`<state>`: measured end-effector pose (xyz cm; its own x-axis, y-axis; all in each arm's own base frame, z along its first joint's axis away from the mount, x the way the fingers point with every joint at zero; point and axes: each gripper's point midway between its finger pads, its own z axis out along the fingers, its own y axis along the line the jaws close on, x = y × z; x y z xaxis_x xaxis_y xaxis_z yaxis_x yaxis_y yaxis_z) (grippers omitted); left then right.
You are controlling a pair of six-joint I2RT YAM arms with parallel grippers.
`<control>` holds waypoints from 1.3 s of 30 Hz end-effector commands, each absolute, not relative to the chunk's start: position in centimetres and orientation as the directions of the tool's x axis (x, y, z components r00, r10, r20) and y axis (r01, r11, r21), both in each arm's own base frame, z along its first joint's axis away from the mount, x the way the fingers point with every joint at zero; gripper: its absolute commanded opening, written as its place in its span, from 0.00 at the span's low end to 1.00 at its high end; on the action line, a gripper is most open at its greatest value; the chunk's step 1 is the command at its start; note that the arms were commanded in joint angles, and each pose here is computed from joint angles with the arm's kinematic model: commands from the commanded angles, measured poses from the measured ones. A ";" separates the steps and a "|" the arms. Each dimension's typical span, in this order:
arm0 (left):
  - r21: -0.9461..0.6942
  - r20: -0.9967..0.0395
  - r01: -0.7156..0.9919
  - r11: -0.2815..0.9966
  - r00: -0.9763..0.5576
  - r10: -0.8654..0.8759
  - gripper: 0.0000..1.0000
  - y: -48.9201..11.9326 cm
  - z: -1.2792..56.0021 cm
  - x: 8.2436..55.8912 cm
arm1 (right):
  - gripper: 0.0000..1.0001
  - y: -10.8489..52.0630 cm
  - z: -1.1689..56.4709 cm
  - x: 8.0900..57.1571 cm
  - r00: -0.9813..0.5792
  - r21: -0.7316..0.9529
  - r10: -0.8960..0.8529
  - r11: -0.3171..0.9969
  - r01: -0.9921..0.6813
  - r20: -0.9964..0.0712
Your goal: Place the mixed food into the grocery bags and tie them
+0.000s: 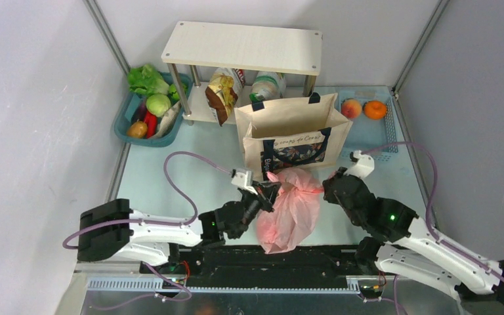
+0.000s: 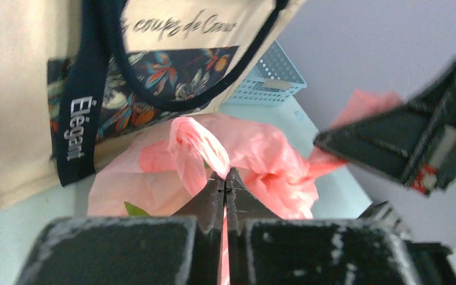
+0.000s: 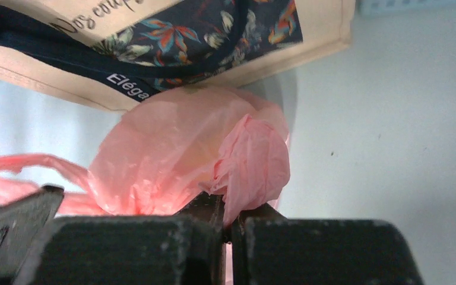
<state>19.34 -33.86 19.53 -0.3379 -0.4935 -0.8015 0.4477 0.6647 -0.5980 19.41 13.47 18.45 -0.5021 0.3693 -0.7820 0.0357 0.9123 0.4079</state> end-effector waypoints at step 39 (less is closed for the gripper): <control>-0.131 -0.960 0.833 0.537 0.029 -0.279 0.00 -29.6 37.8 14.2 | 0.00 20.7 37.6 15.2 -0.185 0.261 0.185 0.627 -0.734 -0.965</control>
